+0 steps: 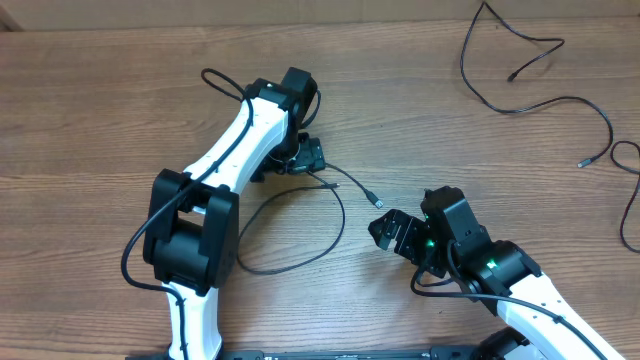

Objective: Untangle cables

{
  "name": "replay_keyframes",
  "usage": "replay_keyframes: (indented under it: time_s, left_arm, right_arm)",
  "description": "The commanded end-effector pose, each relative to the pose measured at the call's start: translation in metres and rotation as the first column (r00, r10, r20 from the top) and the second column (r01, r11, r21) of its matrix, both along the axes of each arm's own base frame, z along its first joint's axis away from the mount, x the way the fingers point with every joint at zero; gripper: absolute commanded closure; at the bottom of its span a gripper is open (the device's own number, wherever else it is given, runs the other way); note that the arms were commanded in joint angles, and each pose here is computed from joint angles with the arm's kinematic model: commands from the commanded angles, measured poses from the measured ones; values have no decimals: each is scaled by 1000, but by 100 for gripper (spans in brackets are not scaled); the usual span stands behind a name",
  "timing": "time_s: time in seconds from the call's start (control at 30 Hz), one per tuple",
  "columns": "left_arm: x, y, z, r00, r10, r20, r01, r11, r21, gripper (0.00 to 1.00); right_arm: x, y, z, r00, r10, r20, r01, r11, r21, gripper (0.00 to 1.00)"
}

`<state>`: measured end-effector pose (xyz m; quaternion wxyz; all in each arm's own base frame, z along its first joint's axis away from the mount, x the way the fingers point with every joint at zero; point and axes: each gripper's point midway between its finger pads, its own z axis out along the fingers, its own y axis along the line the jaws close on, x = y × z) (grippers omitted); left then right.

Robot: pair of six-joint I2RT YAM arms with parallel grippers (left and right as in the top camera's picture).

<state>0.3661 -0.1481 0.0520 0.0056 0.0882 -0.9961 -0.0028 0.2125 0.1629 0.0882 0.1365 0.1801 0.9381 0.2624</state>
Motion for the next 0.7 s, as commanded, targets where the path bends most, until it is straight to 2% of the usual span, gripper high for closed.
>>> replay_keyframes:
  time_s: [0.0,0.13,0.3,0.47,0.67]
  left_arm:
    - [12,-4,58,986,-79,145,88,994,-59,0]
    - [11,11,114,955,-67,290,79,996,-33,1]
    - [-13,32,175,911,-8,411,19,1000,-23,1]
    - [-39,54,216,860,74,505,-64,997,-38,0]
    - [-65,70,243,800,140,583,-116,990,-80,1]
  right_arm:
    - [0,-2,-2,1000,-6,7,6,1000,-12,0]
    - [0,-2,-2,1000,-6,7,6,1000,-12,0]
    - [0,-2,-2,1000,-6,7,6,1000,-13,0]
    - [0,-3,-2,1000,-8,8,8,1000,-15,0]
    - [0,-3,-2,1000,-8,8,8,1000,-15,0]
